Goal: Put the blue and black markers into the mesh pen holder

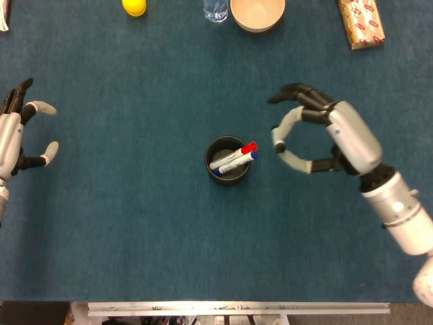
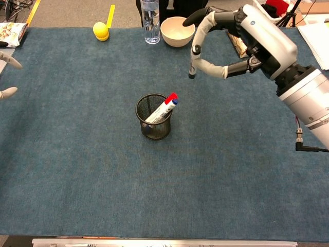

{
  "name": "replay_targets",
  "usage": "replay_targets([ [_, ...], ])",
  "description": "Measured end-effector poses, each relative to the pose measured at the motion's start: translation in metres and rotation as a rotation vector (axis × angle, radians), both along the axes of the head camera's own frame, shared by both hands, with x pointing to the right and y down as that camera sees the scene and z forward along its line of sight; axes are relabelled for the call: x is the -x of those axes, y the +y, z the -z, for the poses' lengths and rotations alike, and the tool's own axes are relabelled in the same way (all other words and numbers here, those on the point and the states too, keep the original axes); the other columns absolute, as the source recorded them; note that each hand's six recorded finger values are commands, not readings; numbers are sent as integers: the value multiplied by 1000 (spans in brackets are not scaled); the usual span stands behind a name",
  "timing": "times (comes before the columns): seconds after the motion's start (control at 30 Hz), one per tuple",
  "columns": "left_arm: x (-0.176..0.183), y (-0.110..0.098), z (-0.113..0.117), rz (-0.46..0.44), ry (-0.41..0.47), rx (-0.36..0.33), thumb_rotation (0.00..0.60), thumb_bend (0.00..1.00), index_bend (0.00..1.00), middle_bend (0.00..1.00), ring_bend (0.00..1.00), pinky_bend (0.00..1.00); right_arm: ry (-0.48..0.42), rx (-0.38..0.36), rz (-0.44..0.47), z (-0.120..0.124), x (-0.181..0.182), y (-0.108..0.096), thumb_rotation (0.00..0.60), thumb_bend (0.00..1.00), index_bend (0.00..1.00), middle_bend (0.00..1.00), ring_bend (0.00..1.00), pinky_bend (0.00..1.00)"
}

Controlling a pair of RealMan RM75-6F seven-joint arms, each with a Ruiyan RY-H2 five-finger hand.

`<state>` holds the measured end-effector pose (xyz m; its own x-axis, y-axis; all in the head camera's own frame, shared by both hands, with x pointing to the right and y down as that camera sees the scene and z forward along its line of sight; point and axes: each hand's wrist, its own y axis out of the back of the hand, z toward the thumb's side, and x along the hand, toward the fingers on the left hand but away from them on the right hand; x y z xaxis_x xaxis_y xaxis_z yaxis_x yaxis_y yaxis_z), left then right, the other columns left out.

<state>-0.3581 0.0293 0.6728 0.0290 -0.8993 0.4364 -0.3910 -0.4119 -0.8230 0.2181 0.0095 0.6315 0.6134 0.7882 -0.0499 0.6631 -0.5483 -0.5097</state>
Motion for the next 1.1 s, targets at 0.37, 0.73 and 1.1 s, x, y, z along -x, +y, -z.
replay_targets([
  [0.37,11,4,3,16,-3,-1,600,310,322,0,0,165,-99,68,23,-21,34,15,600,287,674,278,164,211],
  [0.73,13,3,4,12,-5,-2,600,310,322,0,0,165,-164,127,-10,-39,44,21,600,287,673,278,164,211],
  [1.1,16,6,4,18,-5,2,600,310,322,0,0,165,-181,201,4,-62,58,32,600,242,674,278,157,208],
])
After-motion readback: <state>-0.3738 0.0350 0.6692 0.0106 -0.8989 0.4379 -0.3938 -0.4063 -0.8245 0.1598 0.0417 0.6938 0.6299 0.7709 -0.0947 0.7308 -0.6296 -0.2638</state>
